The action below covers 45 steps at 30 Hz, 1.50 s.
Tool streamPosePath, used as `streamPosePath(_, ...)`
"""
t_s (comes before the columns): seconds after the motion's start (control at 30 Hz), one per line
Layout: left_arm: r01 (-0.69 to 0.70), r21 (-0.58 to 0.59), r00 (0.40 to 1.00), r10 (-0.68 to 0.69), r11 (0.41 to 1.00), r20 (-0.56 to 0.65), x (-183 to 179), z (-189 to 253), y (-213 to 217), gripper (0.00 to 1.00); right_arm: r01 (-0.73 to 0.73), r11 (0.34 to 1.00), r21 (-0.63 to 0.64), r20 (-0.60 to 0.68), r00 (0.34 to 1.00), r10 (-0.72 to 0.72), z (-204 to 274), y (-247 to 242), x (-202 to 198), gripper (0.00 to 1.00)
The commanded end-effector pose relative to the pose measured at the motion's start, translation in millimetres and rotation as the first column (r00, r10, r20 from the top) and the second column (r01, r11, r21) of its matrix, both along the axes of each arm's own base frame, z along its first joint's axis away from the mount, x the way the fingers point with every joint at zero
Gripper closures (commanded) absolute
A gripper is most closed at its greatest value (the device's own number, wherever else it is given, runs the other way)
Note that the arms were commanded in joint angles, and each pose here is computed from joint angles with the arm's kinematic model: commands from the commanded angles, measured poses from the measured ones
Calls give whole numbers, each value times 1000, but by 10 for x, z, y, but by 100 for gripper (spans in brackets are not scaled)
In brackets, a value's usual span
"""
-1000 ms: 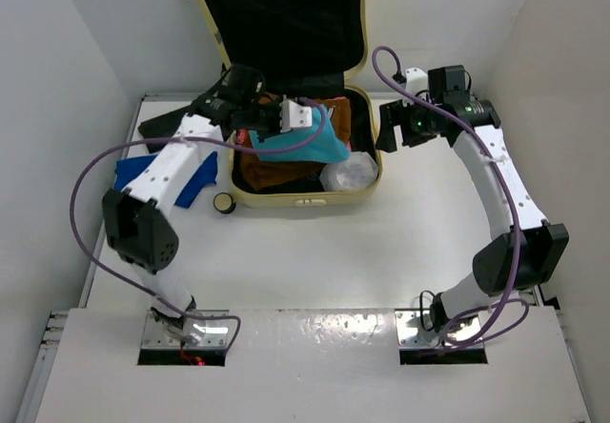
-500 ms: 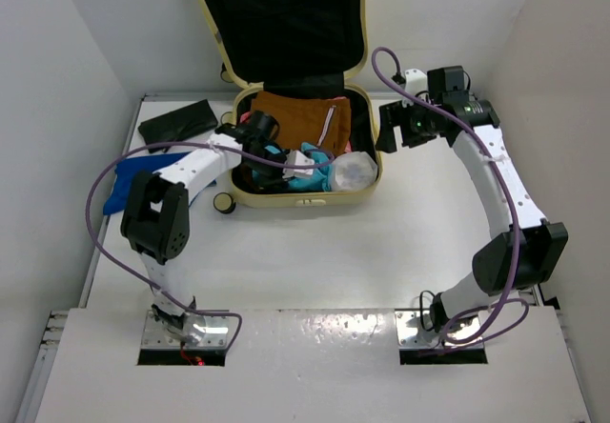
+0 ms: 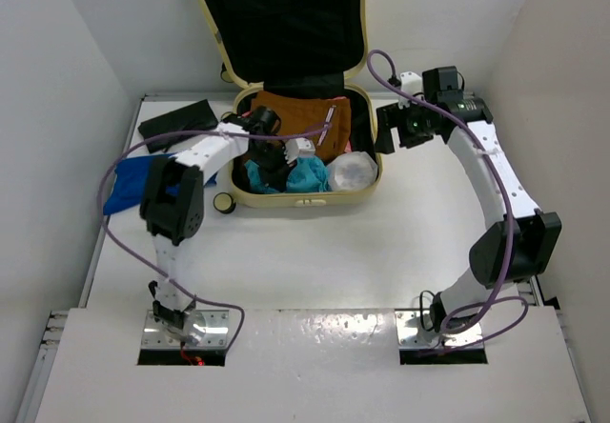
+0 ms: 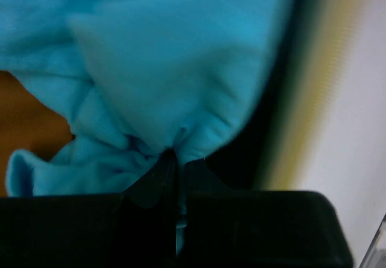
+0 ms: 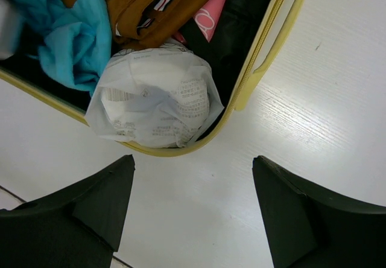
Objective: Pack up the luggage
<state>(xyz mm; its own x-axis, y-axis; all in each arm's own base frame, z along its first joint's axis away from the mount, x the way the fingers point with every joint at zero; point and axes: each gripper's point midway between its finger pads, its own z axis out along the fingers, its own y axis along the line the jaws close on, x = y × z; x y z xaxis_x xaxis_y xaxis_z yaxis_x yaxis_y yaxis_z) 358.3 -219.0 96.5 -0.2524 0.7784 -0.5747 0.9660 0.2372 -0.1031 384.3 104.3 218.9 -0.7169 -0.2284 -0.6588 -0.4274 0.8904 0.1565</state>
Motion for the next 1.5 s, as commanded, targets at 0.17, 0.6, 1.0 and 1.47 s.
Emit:
streamPosePath(0.17,-218,17,966,218,976,-138,604,-712,68,75,-40,999,2,51,998,40,127,36,117,21)
streamPosePath(0.6,-186,-378,877,327,907,352,733,2179,-75,0,-70,997,16,69,995,69,194,148,69,21)
streamPosePath(1.0,-825,-139,513,829,547,222,1104,1025,3004,0,-107,994,-13,79,991,108,180,279,167,18)
streamPosePath(1.47,-995,100,-3,997,-11,74,1095,-415,3671,0,-84,995,-43,59,995,87,65,240,236,17)
